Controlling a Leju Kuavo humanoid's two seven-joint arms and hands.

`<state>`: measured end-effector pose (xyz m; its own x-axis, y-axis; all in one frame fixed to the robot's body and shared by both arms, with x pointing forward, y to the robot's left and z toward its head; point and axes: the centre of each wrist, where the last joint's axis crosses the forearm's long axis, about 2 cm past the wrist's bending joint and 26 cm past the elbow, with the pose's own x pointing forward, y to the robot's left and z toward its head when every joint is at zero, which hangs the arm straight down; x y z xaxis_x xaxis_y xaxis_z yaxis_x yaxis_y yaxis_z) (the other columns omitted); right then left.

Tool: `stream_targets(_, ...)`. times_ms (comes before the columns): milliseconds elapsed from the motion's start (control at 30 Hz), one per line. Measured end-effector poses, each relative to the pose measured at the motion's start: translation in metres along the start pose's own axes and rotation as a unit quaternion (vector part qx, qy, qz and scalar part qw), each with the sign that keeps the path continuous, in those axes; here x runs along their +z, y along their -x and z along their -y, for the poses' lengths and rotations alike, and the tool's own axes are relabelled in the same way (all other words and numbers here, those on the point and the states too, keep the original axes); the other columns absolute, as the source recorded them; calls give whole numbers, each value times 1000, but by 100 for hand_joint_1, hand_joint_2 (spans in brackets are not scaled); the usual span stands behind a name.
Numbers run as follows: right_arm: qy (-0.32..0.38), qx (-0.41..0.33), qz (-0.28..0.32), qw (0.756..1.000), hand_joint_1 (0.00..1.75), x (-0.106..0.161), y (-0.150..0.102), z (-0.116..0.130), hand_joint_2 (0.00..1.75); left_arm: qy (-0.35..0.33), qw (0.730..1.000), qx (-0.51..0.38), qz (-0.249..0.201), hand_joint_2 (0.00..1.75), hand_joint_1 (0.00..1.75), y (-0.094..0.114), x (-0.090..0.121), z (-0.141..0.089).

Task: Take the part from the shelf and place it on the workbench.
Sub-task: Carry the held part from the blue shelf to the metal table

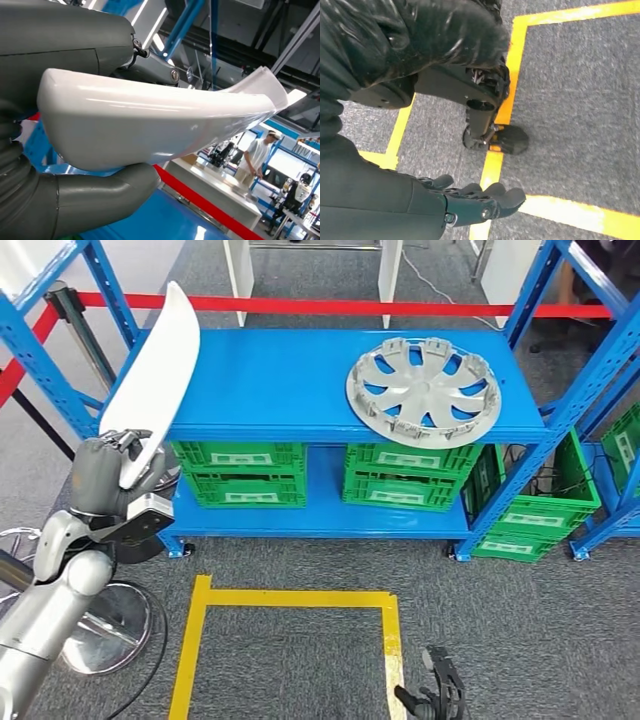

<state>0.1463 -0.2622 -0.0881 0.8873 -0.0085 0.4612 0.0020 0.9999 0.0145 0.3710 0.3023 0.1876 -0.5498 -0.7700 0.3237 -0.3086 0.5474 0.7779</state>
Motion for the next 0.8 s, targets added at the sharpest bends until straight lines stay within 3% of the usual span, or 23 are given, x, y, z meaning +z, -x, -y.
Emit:
stream_targets(500,-11,1,6,1000,0,0,1,1,0,3,1000,-1,-4,175,175,1,2,-2)
stream_targets(800,-10,10,13,1000,0,0,0,1,0,12,1000,-6,-16,175,175,5,16,-4)
